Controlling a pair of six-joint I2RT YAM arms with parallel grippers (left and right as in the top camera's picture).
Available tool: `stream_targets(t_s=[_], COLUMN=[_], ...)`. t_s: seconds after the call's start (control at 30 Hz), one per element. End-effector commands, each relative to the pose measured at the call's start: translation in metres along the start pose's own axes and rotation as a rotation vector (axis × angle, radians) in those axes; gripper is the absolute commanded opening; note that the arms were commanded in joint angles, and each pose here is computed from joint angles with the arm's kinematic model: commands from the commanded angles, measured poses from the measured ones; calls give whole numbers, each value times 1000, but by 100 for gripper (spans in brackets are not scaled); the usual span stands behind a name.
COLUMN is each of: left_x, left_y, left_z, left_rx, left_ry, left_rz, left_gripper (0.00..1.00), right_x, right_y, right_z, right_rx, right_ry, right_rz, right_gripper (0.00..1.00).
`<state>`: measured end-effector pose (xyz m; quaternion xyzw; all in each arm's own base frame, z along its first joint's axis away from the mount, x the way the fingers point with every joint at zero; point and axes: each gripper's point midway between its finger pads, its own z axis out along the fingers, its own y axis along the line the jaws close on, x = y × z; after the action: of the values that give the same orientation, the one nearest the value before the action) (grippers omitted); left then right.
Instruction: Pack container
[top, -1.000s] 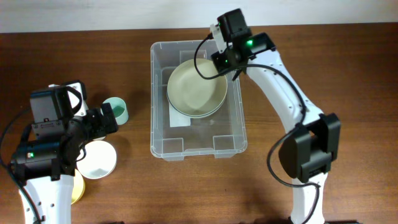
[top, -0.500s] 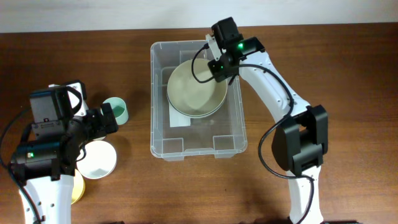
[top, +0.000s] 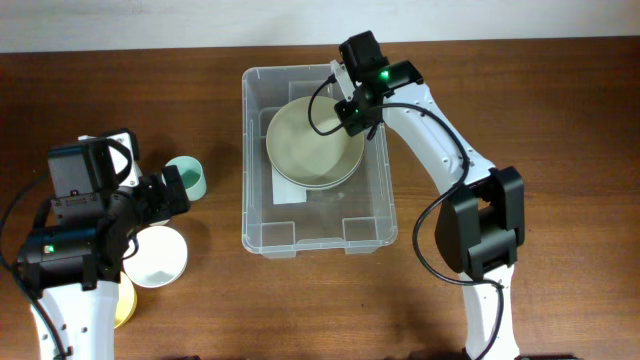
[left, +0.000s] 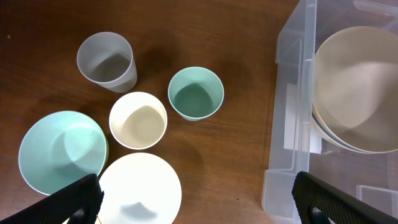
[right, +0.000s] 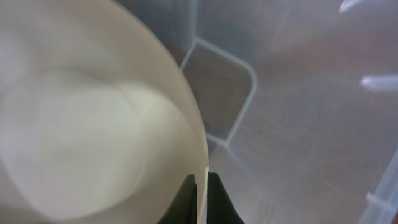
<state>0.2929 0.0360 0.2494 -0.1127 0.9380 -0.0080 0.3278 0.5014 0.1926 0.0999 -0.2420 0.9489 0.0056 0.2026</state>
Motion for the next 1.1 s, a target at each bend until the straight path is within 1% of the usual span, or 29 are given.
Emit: stream_targets(t_s=[0.0,0.07,0.17,0.2,0.23,0.3,0.37,0.5,0.63,0.77,0.8,0.83,0.87,0.97,1.07], left_x=[-7,-7,-7,-7,-7,-7,-7,-6,-6,-6,-6,-6,-6,-7,-7], left_y=[-1,0,0,0,0,0,0,0,0,0,0,0,0,0,0], left_z=[-5,-5,-5,-5,-5,-5,-5,-4,-4,-4,-4,-4,-4,-5,-4], left_rx=[6,6,2,2,2,2,2,2,2,2,2,2,2,3,3], left_ry=[-21,-20,-21,-21,-21,-21,-21,-17,-17,-16,-17,-18,-19,-20,-19], left_rz=[-12,-12,-12,-12,-12,-12,-12,-12,-12,-12,-12,-12,-12,-12,-12], left_gripper=[99,99,100,100,100,100,100,100,99,99,100,100,100,100,100], right_x=[-33,-34,-21,-9,-2,30,51,121,146,189,208,226,236,261,278], right_y=[-12,-21,-32,-36,-38,-42,-43,-42,-32,-28,-26,-26,-29,-37,-40], right_z=[-84,-128,-181,-206,-218,-255,-272,-308,-334,-362,-368,-369,-368,-362,-352], right_rx=[63,107,147,162,171,199,214,263,210,191,188,198,223,297,338], right_ry=[-150,-191,-228,-237,-239,-221,-197,-71,-121,-193,-209,-214,-214,-211,-196], right_rz=[16,80,212,277,308,424,485,662,690,745,754,755,770,819,816], right_gripper=[7,11,13,14,15,16,16,16,16,17,22,32,47,58,61])
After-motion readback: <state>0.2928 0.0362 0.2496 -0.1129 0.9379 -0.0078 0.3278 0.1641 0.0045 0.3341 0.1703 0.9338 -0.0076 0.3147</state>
